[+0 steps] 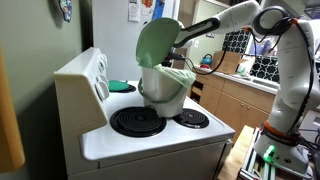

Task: Use the kitchen thong to lift the coke can and put it in the bin

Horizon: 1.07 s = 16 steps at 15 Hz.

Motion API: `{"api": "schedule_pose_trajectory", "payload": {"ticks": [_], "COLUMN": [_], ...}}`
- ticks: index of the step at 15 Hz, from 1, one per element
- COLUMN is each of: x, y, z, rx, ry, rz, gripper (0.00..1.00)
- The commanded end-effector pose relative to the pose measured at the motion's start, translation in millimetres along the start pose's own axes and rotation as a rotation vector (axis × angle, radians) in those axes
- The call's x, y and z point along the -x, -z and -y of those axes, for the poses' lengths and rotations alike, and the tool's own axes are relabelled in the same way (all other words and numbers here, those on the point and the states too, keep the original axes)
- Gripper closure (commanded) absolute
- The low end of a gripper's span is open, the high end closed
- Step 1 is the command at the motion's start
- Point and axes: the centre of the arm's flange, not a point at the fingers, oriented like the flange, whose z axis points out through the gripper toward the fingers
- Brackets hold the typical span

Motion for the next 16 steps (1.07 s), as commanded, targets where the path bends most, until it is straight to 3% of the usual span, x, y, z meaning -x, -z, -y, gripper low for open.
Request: {"api": "schedule_pose_trajectory", "payload": {"ticks": [1, 4, 7, 8, 9, 12, 13, 14, 16], "x": [-2, 7, 35, 45, 30, 38, 38, 41, 52], "y": [23, 52, 64, 60, 59, 61, 60, 59, 51], "z": [-3, -4, 2, 3, -1, 6, 6, 8, 18], "rx": [0.005, 0.019, 0.05, 0.046, 0.049, 0.053, 0.053, 0.009, 0.01], "ry": [-0.023, -0.094, -0.064, -0.03, -0.051, -0.033, -0.033, -0.007, 0.008], "rz": [0.007, 0.105, 0.303, 0.33, 0.265, 0.304, 0.306, 0.312, 0.322], "gripper": [0.54, 0.54, 0.54, 0.54, 0.29, 0.29, 0.54, 0.54, 0.54]}}
